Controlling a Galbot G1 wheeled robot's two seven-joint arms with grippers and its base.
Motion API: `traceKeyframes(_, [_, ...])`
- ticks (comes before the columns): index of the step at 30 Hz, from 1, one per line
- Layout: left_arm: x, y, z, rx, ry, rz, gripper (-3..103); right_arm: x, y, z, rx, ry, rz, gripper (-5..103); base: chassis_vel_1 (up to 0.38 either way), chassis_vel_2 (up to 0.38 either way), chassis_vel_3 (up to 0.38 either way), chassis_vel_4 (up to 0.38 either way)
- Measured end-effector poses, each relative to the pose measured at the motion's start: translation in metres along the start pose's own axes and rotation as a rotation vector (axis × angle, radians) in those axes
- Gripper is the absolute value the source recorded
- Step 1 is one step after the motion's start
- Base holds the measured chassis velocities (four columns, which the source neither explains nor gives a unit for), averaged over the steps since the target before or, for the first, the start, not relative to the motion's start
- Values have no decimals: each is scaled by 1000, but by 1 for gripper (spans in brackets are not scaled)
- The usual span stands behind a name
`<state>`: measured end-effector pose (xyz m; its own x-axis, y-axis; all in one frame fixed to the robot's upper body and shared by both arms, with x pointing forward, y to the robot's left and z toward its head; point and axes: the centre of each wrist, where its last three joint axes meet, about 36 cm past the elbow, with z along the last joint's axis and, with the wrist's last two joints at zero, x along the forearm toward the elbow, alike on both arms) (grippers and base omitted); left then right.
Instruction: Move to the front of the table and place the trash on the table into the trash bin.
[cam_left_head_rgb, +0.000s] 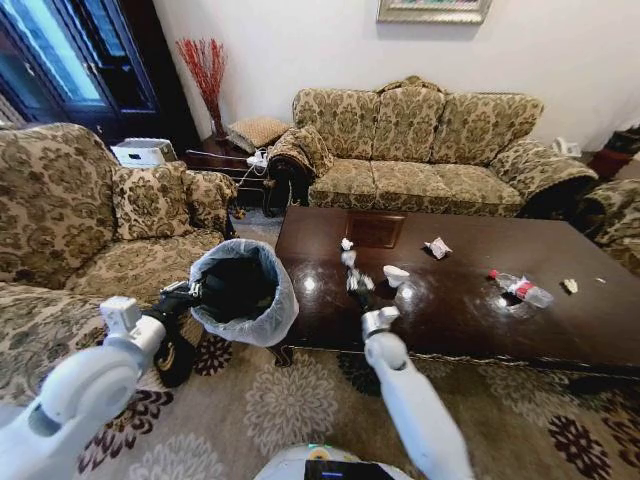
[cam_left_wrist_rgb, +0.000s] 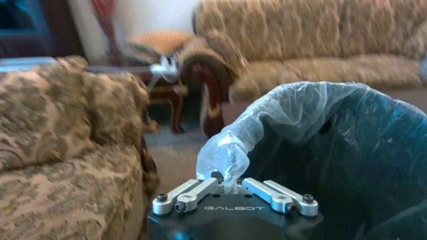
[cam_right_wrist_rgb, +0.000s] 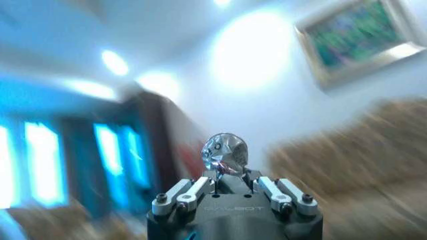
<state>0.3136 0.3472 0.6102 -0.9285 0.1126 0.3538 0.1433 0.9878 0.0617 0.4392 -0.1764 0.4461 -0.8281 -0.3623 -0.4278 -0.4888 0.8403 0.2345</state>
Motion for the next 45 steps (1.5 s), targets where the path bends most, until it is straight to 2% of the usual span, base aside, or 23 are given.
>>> traceKeyframes(1, [0,0,0,0,0,0,1,0,0,0,0,0,0,20,0,0,0,0])
traceKeyframes(4, [-5,-2,-28,-27,72,51,1,3,30,-52,-63,-64,-220,20,0,0,0,0])
traceKeyframes(5, [-5,-2,-28,-27,72,51,1,3,30,-52,-63,-64,-220,20,0,0,0,0])
traceKeyframes(8, [-8,-5,-46,-57,90,76,1,18,54,-78,-118,-34,-379,20,0,0,0,0])
traceKeyframes(14, [-6,-15,-50,-66,78,106,1,19,81,-80,-168,18,-485,20,0,0,0,0])
traceKeyframes(16, [-1,-22,-48,-61,75,124,1,18,92,-66,-185,65,-528,20,0,0,0,0])
traceKeyframes(22, [12,-36,-45,-60,57,159,1,13,109,-38,-231,159,-560,18,0,0,0,0])
traceKeyframes(27, [20,-39,-42,-40,50,160,1,11,114,-31,-243,184,-576,38,0,0,0,0])
traceKeyframes(28, [20,-39,-42,-40,50,160,1,11,114,-31,-243,184,-576,38,0,0,0,0])
traceKeyframes(31, [20,-40,-42,-38,48,161,1,11,114,-37,-237,175,-588,55,0,0,0,0])
traceKeyframes(33, [21,-40,-42,-39,46,163,1,11,113,-39,-234,169,-591,55,0,0,0,0])
traceKeyframes(36, [18,-38,-40,-32,58,158,1,11,106,-48,-227,108,-600,71,0,0,0,0])
traceKeyframes(37, [18,-38,-40,-32,58,158,1,11,106,-48,-227,108,-600,71,0,0,0,0])
traceKeyframes(40, [5,-26,-34,-22,91,117,1,19,93,-67,-219,12,-571,88,0,0,0,0])
traceKeyframes(41, [5,-26,-34,-22,91,117,1,19,93,-67,-219,12,-571,88,0,0,0,0])
traceKeyframes(42, [-1,-20,-32,-18,102,94,1,25,84,-78,-200,-24,-536,93,0,0,0,0])
traceKeyframes(43, [-4,-16,-31,-14,110,80,1,30,77,-84,-180,-42,-505,93,0,0,0,0])
traceKeyframes(45, [-7,-10,-29,4,114,53,1,48,53,-94,-76,-53,-380,99,0,0,0,0])
